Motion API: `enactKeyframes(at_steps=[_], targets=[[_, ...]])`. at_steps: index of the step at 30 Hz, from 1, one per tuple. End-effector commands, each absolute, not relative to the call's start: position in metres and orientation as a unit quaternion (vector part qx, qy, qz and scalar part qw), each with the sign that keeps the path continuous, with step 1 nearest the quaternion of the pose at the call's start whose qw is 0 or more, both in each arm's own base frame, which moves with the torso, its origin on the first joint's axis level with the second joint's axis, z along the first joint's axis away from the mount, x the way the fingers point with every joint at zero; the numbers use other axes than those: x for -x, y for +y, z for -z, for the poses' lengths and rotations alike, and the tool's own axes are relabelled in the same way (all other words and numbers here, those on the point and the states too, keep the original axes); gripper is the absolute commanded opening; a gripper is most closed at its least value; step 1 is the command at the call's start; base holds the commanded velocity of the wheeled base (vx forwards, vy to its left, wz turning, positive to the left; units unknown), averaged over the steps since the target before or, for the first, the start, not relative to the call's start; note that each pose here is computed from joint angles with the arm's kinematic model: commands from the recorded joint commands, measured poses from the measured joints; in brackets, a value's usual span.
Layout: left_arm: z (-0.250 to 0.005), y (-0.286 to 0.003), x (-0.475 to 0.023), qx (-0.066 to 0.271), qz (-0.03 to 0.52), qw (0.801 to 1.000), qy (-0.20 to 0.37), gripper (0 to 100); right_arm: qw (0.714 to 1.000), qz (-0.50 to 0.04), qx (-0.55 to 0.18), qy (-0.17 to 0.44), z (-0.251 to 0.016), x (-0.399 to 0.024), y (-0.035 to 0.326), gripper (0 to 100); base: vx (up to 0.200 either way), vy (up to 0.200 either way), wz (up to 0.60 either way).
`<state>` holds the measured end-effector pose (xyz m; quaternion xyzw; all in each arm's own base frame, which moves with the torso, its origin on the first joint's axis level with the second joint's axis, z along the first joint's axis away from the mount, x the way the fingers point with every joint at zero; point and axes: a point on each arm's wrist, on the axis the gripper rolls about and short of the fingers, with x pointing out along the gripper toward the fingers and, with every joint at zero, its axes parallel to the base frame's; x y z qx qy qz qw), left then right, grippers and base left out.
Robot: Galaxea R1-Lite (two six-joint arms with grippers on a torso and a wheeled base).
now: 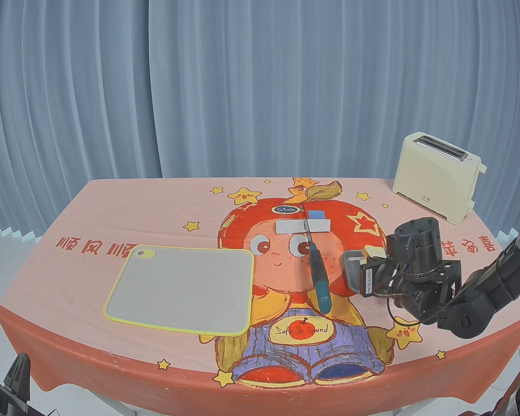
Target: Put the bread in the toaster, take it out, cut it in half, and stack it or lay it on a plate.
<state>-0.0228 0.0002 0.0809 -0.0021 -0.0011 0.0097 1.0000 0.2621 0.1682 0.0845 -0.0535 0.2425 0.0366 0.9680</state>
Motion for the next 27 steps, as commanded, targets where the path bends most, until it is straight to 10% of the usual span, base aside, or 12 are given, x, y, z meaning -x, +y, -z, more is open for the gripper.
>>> enactKeyframes(at_steps=[1,27], targets=[[-0.076,0.0002,0.0214,0.002,-0.01,1.0,0.008,0,0.968,-0.037,0.054,0.242,-0.0845,-0.2617,0.1686,0,0.0,0.0,0.0],[-0.076,0.0002,0.0214,0.002,-0.01,1.0,0.008,0,0.969,-0.034,0.054,0.241,-0.0852,-0.2605,0.1682,0,0.0,0.0,0.0]])
